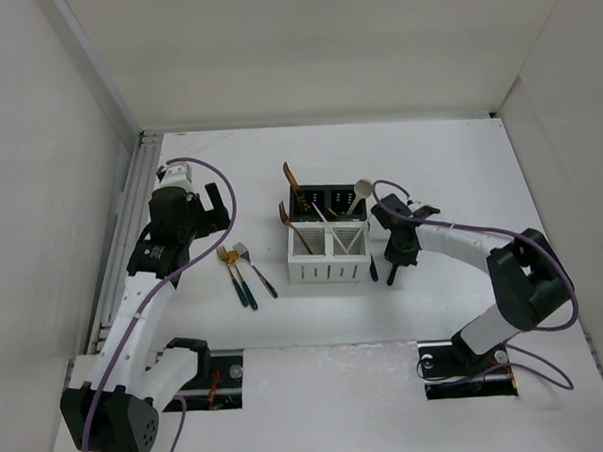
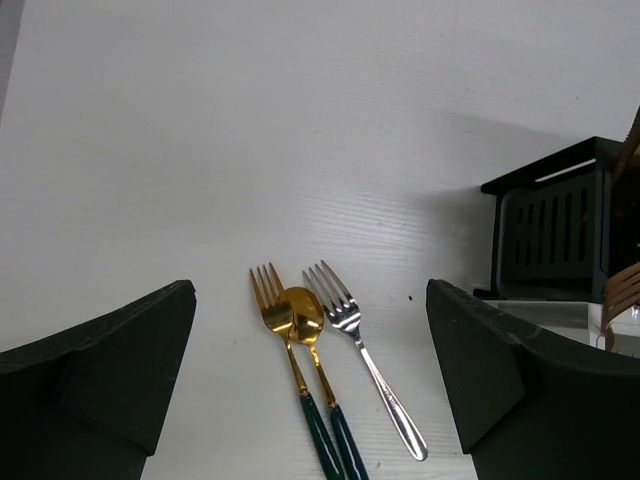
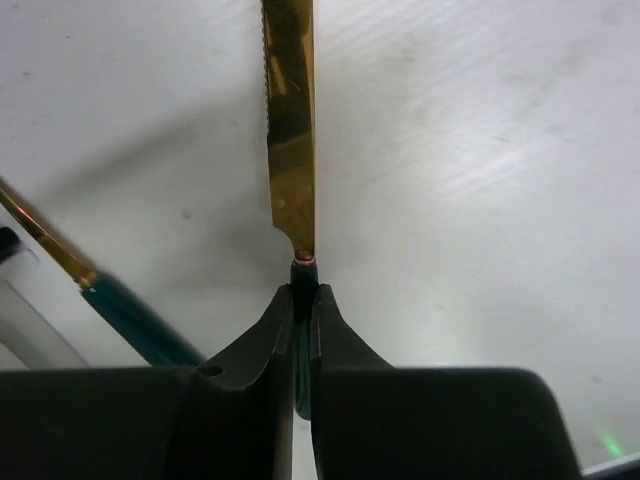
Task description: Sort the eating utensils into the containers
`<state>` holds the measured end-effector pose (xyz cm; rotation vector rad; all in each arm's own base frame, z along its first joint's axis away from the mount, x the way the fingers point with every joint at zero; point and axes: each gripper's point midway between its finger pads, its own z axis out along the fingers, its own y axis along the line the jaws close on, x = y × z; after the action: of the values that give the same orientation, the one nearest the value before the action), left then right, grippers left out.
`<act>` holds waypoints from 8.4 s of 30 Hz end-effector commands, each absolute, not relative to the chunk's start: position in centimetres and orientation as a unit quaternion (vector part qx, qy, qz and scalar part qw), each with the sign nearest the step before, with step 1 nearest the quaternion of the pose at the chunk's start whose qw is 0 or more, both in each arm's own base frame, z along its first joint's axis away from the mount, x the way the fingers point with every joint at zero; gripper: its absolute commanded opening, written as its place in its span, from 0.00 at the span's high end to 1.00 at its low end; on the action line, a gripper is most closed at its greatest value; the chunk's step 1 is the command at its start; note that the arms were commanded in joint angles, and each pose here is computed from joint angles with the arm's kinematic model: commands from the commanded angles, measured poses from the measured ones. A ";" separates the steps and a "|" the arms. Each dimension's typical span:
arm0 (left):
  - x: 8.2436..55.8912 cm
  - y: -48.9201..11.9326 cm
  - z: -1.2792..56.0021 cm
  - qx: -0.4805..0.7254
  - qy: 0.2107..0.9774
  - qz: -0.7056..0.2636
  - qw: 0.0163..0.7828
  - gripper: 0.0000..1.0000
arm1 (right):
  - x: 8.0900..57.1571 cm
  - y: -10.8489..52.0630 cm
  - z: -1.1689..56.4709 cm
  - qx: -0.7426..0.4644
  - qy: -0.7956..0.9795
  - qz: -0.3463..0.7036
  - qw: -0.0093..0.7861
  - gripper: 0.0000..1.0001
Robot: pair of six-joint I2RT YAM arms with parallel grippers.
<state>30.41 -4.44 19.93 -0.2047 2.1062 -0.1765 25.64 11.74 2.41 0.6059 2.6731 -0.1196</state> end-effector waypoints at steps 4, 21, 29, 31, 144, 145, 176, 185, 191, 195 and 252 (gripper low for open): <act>30.4 -4.5 20.8 -0.087 0.856 -0.079 0.504 0.00 | 26.3 7.8 12.3 0.240 0.901 -0.131 0.337 1.00; 30.6 -4.8 19.9 -0.097 0.854 -0.098 0.502 0.00 | 33.0 19.9 37.0 0.048 0.747 -0.036 0.662 1.00; 30.7 -3.2 22.0 -0.117 0.834 -0.089 0.532 0.00 | 36.9 31.6 34.8 -0.075 0.721 0.098 0.682 1.00; 30.7 -2.8 21.6 -0.123 0.835 -0.085 0.529 0.00 | 37.5 32.7 34.4 -0.085 0.716 0.099 0.686 1.00; 20.4 -6.6 4.0 -0.236 0.967 0.017 0.097 0.75 | 32.2 20.6 33.1 0.034 0.720 0.005 0.693 0.33; 20.4 -6.6 4.0 -0.236 0.967 0.017 0.097 0.75 | 32.2 20.6 33.1 0.034 0.720 0.005 0.693 0.32; 19.9 -6.7 -0.2 -0.242 0.969 0.014 0.047 1.00 | 33.7 16.3 33.7 0.051 0.714 -0.034 0.697 0.32; 25.4 -7.1 7.6 -0.193 0.962 -0.042 0.189 1.00 | 33.6 16.2 34.9 0.049 0.708 -0.029 0.704 0.32; 26.5 -7.3 11.4 -0.182 0.948 -0.068 0.253 1.00 | 33.6 16.3 36.2 0.050 0.702 -0.021 0.710 0.32; 26.9 -8.1 15.1 -0.162 0.934 -0.109 0.300 1.00 | 33.4 16.5 37.4 0.052 0.695 -0.006 0.717 0.32; 27.7 -24.8 21.7 0.159 0.716 -0.366 0.573 0.53 | 29.9 15.1 34.7 0.039 0.738 0.047 0.672 0.26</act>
<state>27.92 -25.05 20.50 0.3777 1.7266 -0.8593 30.18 15.33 34.60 0.0702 1.6481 0.0901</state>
